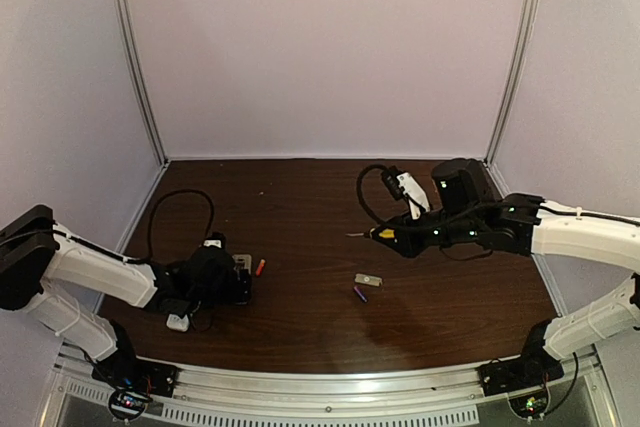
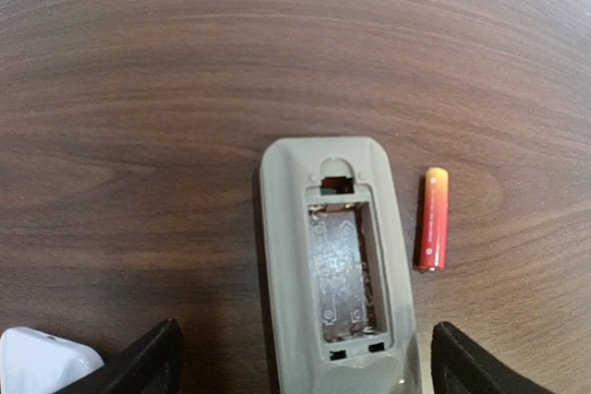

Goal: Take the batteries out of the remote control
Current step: Place the remote control without batteries at the center of the board, then pass from the right arm to the left

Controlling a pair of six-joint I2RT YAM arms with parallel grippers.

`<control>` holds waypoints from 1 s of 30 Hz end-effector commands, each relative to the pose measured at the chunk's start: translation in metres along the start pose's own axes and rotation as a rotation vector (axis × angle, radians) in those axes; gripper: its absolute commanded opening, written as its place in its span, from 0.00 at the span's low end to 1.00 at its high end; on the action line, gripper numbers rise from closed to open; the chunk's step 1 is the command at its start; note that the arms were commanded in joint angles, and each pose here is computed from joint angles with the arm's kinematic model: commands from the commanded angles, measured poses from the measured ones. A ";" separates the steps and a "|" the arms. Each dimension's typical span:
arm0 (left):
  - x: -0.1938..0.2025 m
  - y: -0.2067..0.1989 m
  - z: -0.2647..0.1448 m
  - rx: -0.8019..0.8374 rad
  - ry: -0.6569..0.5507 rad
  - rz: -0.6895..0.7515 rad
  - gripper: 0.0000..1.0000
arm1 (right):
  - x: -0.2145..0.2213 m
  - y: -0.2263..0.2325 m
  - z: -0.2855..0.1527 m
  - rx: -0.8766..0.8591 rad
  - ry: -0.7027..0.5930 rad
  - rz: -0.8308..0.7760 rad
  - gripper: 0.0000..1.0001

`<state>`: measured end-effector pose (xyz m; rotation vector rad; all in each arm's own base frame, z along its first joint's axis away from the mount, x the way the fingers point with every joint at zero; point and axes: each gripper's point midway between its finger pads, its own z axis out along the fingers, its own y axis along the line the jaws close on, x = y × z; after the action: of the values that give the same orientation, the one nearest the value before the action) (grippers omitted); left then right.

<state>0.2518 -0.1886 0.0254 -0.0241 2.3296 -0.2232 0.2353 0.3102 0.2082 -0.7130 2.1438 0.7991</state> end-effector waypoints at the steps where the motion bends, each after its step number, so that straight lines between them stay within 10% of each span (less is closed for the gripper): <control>1: -0.014 -0.006 -0.003 0.006 -0.017 -0.013 0.96 | -0.006 0.000 0.002 0.013 -0.032 -0.043 0.00; 18: -0.110 -0.121 -0.089 0.468 -0.263 0.578 0.88 | -0.006 0.003 -0.002 0.001 0.006 -0.124 0.00; 30: -0.102 -0.229 -0.131 0.866 -0.477 1.141 0.75 | -0.017 0.042 -0.005 -0.222 0.023 -0.107 0.00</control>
<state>0.2375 -0.3486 0.2126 1.2058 1.5934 -0.4747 0.2229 0.3261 0.2244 -0.9013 2.0678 0.8693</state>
